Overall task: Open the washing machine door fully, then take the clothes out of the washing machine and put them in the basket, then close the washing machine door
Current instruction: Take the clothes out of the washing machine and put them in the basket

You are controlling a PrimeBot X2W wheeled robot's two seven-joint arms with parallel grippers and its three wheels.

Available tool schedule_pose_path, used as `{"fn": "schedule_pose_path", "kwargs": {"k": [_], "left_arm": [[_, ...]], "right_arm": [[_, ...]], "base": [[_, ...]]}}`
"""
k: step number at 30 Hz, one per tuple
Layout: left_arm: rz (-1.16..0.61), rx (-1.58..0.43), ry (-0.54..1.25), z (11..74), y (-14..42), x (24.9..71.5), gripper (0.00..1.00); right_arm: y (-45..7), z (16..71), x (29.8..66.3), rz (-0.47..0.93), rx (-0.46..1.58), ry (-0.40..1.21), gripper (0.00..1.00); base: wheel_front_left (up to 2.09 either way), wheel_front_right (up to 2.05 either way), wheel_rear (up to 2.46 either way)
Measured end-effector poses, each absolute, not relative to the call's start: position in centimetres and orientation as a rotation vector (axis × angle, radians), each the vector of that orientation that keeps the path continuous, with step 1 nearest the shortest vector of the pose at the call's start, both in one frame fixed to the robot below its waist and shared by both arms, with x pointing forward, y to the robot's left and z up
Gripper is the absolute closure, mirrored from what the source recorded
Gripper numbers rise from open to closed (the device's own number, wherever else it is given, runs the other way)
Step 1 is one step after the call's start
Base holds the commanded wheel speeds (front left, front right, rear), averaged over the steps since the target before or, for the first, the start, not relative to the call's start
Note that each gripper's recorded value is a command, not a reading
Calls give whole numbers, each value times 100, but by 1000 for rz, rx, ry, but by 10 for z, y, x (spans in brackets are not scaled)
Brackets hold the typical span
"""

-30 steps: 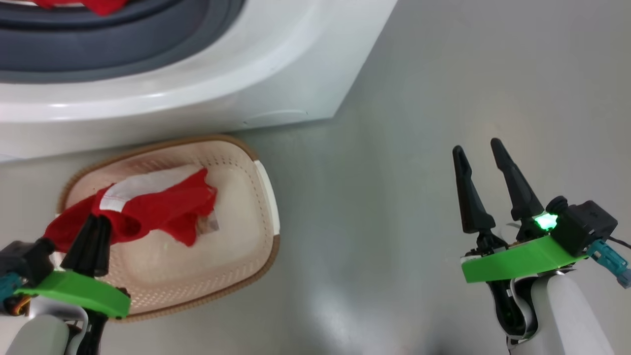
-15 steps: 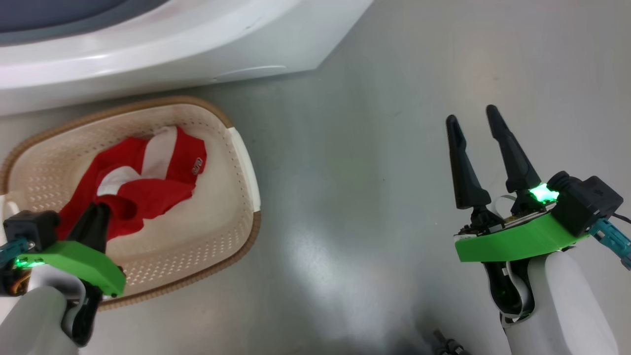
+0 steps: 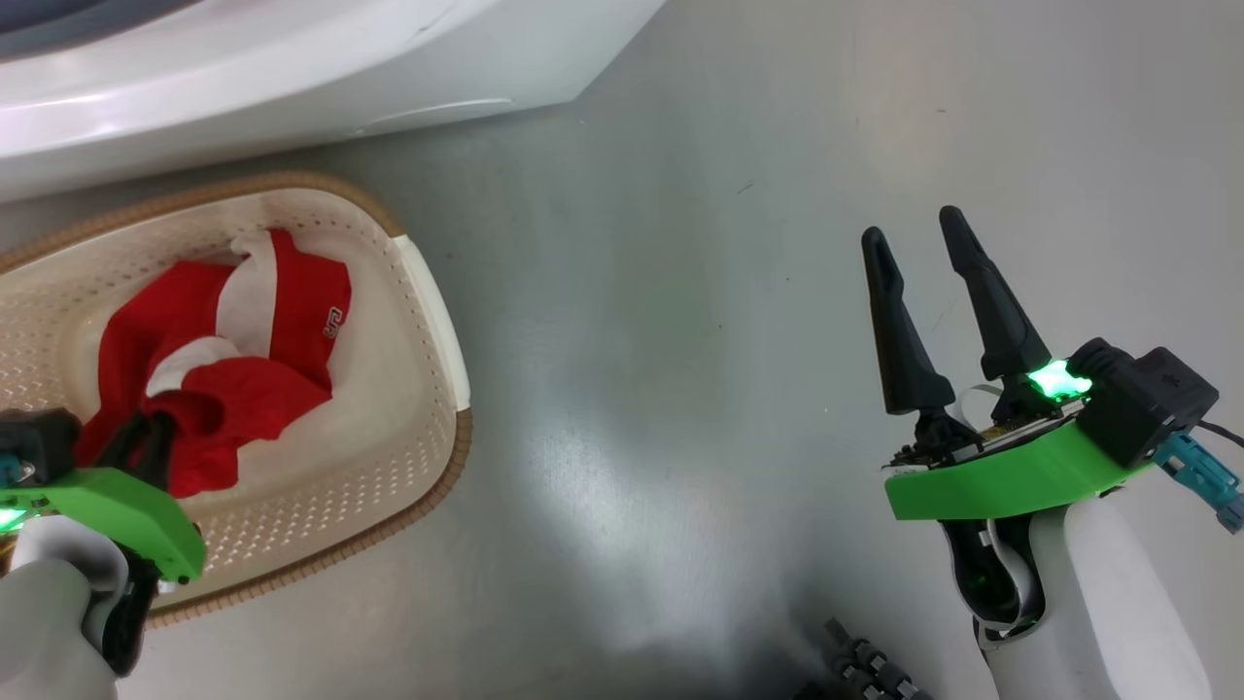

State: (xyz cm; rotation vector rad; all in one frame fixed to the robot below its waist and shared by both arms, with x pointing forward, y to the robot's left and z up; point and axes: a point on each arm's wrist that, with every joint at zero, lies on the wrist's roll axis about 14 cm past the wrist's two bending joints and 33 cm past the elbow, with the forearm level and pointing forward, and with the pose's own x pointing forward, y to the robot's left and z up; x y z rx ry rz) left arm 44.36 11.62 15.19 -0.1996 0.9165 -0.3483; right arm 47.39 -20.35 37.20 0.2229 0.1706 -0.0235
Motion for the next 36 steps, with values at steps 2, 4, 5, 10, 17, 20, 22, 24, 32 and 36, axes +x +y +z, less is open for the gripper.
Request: {"fn": "schedule_pose_path", "kwargs": {"k": [2, 4, 5, 10, 17, 20, 22, 24, 32, 36], "left_arm": [[-345, -205, 921, 151, 115, 444, 31], [-333, -221, 909, 154, 116, 449, 0], [-331, -224, 903, 156, 116, 451, 0], [-324, -237, 876, 166, 116, 458, 0], [-306, -248, 832, 183, 119, 468, 0], [-298, -261, 809, 193, 119, 471, 0], [-294, -270, 790, 201, 118, 474, 0], [-285, -283, 778, 208, 118, 472, 0], [-236, -314, 683, 247, 130, 477, 0], [-214, -344, 619, 272, 131, 476, 0]], "right_arm": [[-205, 372, 474, -30, 232, 170, 0], [-205, 374, 474, -29, 233, 166, 0], [-205, 375, 474, -29, 233, 164, 0], [-203, 380, 474, -25, 236, 151, 0], [-202, 390, 474, -21, 239, 132, 0], [-202, 396, 474, -17, 240, 119, 0], [-200, 401, 474, -13, 237, 111, 0], [-199, 405, 473, -8, 238, 103, 0], [-194, 427, 467, 10, 224, 66, 0], [-195, 432, 456, 5, 223, 67, 0]], "base": [[0, 0, 0], [0, 0, 0], [0, 0, 0], [0, 0, 0], [0, 0, 0], [0, 0, 0], [0, 0, 0], [0, 0, 0], [0, 0, 0], [0, 0, 0]]}}
